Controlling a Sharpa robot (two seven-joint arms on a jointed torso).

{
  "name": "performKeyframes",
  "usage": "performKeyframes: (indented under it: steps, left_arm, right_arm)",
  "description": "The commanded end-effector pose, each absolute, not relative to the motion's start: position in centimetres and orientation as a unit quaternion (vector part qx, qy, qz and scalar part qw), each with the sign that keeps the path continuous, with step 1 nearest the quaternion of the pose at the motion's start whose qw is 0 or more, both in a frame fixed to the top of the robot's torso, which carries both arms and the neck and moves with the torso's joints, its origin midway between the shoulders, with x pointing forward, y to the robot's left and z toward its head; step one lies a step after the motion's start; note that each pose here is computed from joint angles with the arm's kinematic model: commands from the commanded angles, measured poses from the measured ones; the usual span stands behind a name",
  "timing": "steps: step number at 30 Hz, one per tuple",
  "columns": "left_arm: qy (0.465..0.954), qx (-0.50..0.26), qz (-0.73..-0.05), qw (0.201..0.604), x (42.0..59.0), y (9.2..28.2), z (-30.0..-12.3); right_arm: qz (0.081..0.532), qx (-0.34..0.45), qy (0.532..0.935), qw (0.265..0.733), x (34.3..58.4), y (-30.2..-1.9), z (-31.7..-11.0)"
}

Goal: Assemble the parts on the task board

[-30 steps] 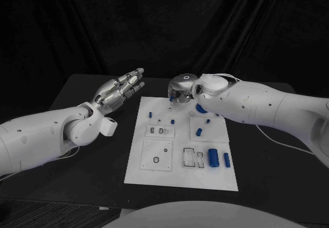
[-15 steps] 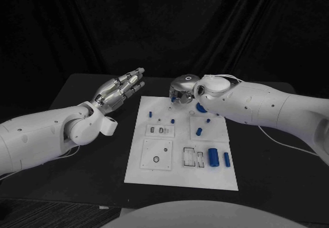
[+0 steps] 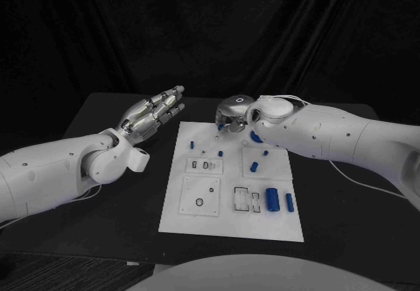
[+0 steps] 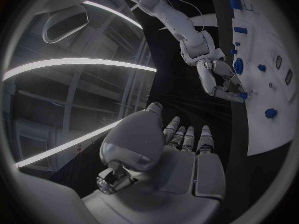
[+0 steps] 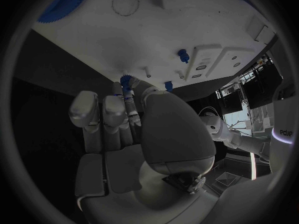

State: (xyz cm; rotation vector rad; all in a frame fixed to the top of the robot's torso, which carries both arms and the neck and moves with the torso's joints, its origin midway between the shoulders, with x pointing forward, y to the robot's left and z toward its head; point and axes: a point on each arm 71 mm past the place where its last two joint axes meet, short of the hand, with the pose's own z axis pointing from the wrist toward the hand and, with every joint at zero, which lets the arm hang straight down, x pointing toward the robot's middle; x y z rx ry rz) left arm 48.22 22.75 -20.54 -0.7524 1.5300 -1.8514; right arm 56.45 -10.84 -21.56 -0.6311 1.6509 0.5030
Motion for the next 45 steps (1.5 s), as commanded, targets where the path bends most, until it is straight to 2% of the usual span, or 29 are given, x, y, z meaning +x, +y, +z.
performKeyframes:
  steps: [1,27,34,40,45]
  left_arm:
    - [0.576,-0.282,-0.706,0.301,48.2,22.5,-20.4]
    - [0.58,-0.281,-0.706,0.294,48.2,22.4,-20.5]
    - [0.58,-0.281,-0.706,0.294,48.2,22.4,-20.5]
    - [0.579,-0.284,-0.704,0.298,48.1,22.9,-20.5]
    - [0.578,-0.285,-0.703,0.301,48.1,23.2,-20.5]
  right_arm:
    - [0.208,-0.268,0.722,0.603,56.5,-11.0,-22.0]
    - [0.193,-0.26,0.733,0.598,56.8,-11.0,-22.6]
    - [0.201,-0.26,0.721,0.61,56.7,-11.4,-22.4]
    - [0.221,-0.255,0.691,0.639,56.4,-12.8,-21.1]
    - [0.228,-0.248,0.673,0.658,55.8,-14.9,-18.5]
